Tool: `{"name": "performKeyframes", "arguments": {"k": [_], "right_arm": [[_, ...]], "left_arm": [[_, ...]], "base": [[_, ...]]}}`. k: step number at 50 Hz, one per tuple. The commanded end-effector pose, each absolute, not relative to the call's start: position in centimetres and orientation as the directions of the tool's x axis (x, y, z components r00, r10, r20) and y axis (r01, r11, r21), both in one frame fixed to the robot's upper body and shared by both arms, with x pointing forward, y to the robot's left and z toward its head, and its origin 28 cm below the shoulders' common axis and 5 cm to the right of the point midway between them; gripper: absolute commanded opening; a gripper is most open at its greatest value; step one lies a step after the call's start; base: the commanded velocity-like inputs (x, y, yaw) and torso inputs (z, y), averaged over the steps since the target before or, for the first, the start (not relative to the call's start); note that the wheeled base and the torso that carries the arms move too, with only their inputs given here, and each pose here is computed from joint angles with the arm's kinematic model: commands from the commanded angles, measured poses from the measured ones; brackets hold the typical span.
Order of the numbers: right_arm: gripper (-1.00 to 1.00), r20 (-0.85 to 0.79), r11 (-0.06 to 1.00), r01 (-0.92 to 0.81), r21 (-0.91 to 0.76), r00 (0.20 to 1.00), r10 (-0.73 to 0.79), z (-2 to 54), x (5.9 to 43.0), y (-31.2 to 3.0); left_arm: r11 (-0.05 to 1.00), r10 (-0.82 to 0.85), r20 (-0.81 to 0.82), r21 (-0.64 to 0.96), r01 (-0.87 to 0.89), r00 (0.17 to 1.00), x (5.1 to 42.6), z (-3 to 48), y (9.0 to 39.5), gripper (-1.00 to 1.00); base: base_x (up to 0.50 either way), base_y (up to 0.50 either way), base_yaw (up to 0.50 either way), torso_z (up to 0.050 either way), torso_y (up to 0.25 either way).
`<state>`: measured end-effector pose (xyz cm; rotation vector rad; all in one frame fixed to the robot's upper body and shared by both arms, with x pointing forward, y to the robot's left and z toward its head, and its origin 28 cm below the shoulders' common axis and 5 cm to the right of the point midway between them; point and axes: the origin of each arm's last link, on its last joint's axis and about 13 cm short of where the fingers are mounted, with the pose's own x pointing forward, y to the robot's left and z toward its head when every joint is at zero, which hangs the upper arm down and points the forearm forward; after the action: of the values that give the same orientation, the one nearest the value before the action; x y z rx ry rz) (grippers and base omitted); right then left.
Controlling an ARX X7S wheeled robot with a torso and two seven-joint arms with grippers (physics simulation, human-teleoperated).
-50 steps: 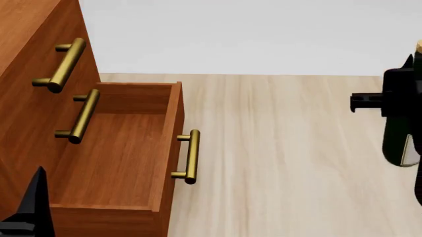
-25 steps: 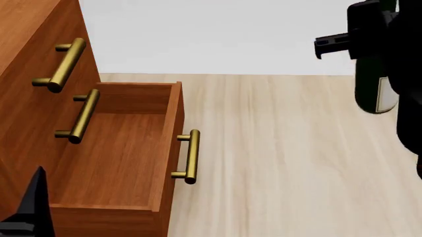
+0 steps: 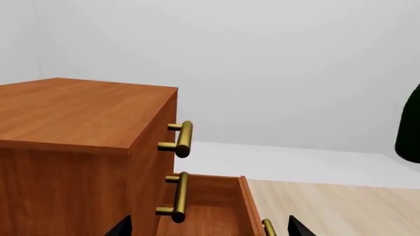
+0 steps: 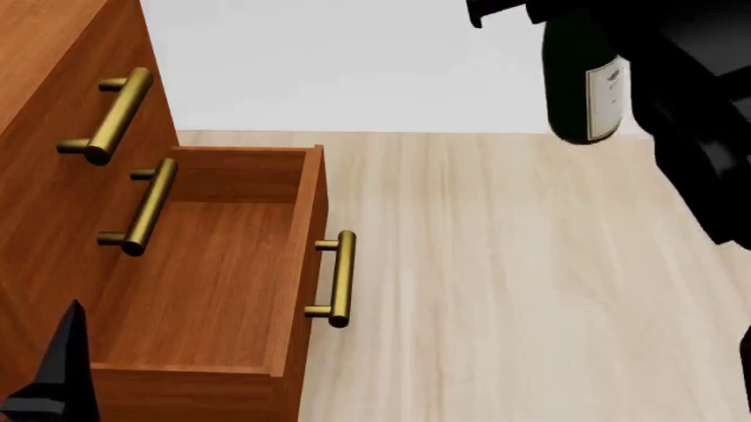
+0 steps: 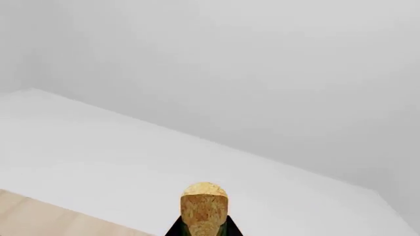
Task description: Put the wine bottle in the bottom drawer of the cabinet.
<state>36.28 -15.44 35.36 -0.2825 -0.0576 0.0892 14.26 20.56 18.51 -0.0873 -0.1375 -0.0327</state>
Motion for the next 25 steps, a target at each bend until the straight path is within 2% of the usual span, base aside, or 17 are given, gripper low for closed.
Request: {"name": "performKeyframes", "arguments": {"k": [1, 12, 16, 25], "right_arm": [[-1.0, 0.063, 0.963, -0.159, -0.217, 0.982, 0.177, 38.4, 37.5, -14.3], [-1.0, 0.028, 0.962, -0.15, -0.23, 0.987, 0.16, 39.9, 38.3, -13.3], [-1.0, 0.003, 0.965, -0.196, -0.174, 0.98, 0.2, 40.4, 39.1, -12.8], [-1.0, -0.041, 0.952, -0.246, -0.182, 0.969, 0.243, 42.0, 40.3, -11.6]], "left_arm": [[0.996, -0.021, 0.137, -0.083, 0.032, 0.99, 14.2, 18.6, 20.6, 1.0], [0.996, -0.027, 0.135, -0.084, 0.039, 0.99, 14.2, 18.4, 20.6, 1.0], [0.996, -0.026, 0.136, -0.086, 0.038, 0.99, 14.2, 18.5, 20.7, 1.0], [0.995, -0.03, 0.134, -0.086, 0.041, 0.991, 14.0, 18.4, 20.6, 1.0]], "base": [[0.0, 0.0, 0.0, 0.0, 0.01], [0.0, 0.0, 0.0, 0.0, 0.0], [0.0, 0.0, 0.0, 0.0, 0.003], [0.0, 0.0, 0.0, 0.002, 0.0]]}}
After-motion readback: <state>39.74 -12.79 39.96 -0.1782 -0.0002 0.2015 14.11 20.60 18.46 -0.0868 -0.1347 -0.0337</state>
